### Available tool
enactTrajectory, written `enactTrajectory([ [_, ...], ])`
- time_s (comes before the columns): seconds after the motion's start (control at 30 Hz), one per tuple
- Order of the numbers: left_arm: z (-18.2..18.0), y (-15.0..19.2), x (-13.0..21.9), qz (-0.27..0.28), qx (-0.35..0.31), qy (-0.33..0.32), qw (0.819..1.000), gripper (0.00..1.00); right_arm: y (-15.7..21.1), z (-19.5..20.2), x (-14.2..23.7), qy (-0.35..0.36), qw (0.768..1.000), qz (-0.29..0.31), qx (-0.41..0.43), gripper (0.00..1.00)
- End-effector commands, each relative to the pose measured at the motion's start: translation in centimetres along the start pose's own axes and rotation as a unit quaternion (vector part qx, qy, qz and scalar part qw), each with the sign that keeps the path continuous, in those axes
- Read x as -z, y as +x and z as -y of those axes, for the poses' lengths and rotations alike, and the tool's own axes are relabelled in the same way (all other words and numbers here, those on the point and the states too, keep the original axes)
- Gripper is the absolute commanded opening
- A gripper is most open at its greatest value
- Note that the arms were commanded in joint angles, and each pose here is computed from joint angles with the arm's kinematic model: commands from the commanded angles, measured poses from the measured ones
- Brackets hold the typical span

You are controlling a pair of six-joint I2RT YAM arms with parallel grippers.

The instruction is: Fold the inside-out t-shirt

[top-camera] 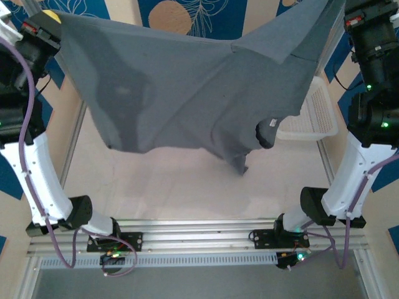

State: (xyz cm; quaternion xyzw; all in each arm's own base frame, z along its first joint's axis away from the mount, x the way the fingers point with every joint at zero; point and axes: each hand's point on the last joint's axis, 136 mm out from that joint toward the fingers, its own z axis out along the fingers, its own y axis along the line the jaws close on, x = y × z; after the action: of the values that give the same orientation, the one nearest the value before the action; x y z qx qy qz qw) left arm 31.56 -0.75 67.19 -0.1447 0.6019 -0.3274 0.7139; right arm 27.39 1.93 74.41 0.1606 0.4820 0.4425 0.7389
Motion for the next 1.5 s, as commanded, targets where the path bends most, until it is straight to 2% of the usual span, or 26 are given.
enactTrajectory([
  [0.0,3.1,-3.0,2.6,0.061,-0.033,0.028,0.997,0.0,-2.8,-2.7,1.3,-0.031,0.997,0.064,0.03,0.0],
  [0.13,0.5,-1.7,-0.2,0.037,-0.023,0.004,0.999,0.0,-1.8,-0.2,-1.4,-0.024,0.998,0.05,0.031,0.0],
  [0.27,-4.4,1.0,-5.5,-0.007,0.003,-0.028,1.0,0.0,0.2,4.4,-6.1,-0.013,0.999,0.021,0.026,0.0],
  [0.37,-6.0,1.8,-8.5,-0.015,0.009,-0.017,1.0,0.0,1.6,7.1,-9.1,-0.02,1.0,0.01,0.014,0.0],
  [0.47,-6.1,1.7,-10.4,-0.015,0.015,0.005,1.0,0.0,2.6,8.9,-10.8,-0.018,1.0,0.009,-0.014,0.0],
  [0.6,-4.6,0.5,-10.3,0.003,0.019,0.033,0.999,0.0,2.7,6.7,-10.7,-0.048,0.999,0.021,-0.007,0.0],
  [0.67,-2.8,-0.4,-9.2,0.013,0.012,0.055,0.998,0.0,1.8,5.1,-9.8,-0.058,0.998,0.038,0.002,0.0],
  [0.77,-0.2,-2.0,-7.0,0.034,-0.005,0.078,0.996,0.0,-0.2,3.9,-8.4,-0.065,0.996,0.052,-0.031,0.0],
  [0.87,0.5,-2.1,-5.9,0.033,-0.018,0.075,0.996,0.0,-0.5,4.6,-7.7,-0.055,0.996,0.033,-0.066,0.0],
  [0.93,-0.6,-0.7,-6.2,0.008,-0.018,0.059,0.998,0.0,1.0,6.3,-8.0,-0.029,0.997,-0.006,-0.078,0.0],
  [1.0,-3.9,3.2,-7.4,-0.059,0.002,0.025,0.998,0.0,4.6,9.9,-8.7,0.018,0.991,-0.079,-0.102,0.0],
  [1.07,-8.1,9.0,-8.3,-0.142,0.037,-0.002,0.989,0.0,9.4,14.1,-8.6,0.063,0.974,-0.171,-0.138,0.0],
  [1.17,-15.3,19.2,-7.7,-0.249,0.088,-0.045,0.964,0.0,18.1,21.1,-6.4,0.117,0.918,-0.313,-0.212,0.0],
  [1.23,-19.5,25.2,-6.2,-0.281,0.112,-0.073,0.95,0.0,24.4,25.1,-3.9,0.134,0.879,-0.382,-0.251,0.0],
  [1.3,-23.0,30.8,-4.6,-0.312,0.143,-0.089,0.935,0.0,30.0,29.8,-0.2,0.183,0.846,-0.416,-0.279,0.0],
  [1.37,-25.6,35.6,-2.9,-0.348,0.175,-0.117,0.913,0.0,34.0,34.0,3.6,0.242,0.824,-0.422,-0.291,0.0],
  [1.47,-29.0,42.2,0.0,-0.404,0.204,-0.174,0.874,0.0,38.2,38.2,8.5,0.296,0.789,-0.434,-0.319,0.0],
])
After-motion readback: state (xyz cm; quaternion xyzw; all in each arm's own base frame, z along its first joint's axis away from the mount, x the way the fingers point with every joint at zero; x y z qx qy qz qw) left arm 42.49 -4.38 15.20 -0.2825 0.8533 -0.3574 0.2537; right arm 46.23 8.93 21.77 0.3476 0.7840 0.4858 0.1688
